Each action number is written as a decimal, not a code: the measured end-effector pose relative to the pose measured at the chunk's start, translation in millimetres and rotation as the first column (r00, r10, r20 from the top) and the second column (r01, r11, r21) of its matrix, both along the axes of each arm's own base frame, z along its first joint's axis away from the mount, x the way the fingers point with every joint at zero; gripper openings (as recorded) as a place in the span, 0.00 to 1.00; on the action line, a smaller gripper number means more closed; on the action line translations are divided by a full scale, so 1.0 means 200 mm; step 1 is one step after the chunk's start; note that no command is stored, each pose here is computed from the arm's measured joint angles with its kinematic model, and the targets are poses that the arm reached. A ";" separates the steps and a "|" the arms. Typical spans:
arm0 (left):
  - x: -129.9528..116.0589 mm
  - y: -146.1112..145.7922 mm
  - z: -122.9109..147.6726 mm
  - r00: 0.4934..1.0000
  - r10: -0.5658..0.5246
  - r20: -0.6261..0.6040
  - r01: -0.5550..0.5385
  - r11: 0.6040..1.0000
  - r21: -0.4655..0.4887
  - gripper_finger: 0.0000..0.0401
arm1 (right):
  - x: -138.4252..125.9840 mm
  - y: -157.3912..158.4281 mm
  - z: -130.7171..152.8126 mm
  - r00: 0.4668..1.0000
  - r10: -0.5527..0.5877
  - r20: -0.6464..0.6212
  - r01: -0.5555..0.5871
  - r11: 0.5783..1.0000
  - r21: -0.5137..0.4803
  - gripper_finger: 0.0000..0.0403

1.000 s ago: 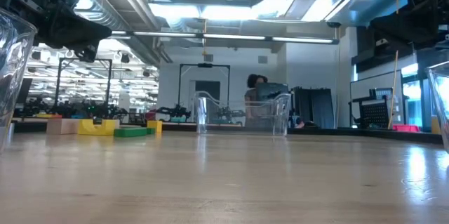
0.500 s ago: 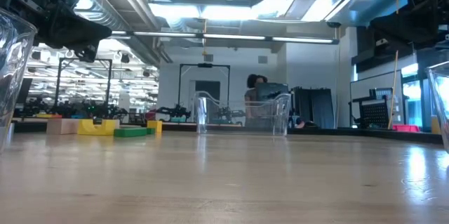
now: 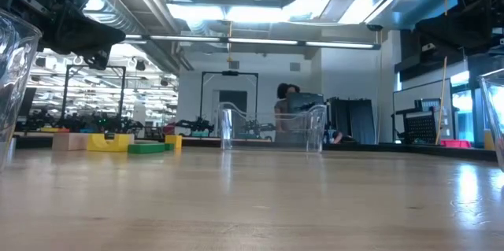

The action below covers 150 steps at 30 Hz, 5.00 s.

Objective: Sort & place blocks by color

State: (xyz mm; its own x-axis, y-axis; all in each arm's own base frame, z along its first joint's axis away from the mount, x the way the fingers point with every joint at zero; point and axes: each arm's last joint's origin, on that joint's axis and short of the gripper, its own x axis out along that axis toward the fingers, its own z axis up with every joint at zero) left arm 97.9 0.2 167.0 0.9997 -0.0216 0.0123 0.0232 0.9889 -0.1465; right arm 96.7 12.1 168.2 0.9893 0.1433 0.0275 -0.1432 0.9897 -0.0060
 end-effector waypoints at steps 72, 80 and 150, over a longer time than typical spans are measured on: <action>0.00 0.00 0.00 1.000 0.000 0.000 0.000 1.000 0.000 0.00 | 0.00 0.00 0.00 1.000 -0.004 0.000 0.004 1.000 -0.003 0.06; 0.00 0.00 0.00 1.000 -0.001 0.000 0.001 1.000 0.000 0.00 | -0.03 0.00 0.15 0.955 0.043 0.294 -0.094 0.983 0.160 0.06; -0.02 0.00 0.12 0.970 -0.008 0.244 0.048 0.987 -0.156 0.00 | 0.50 0.04 0.48 0.976 0.006 -0.217 0.092 0.895 0.437 0.00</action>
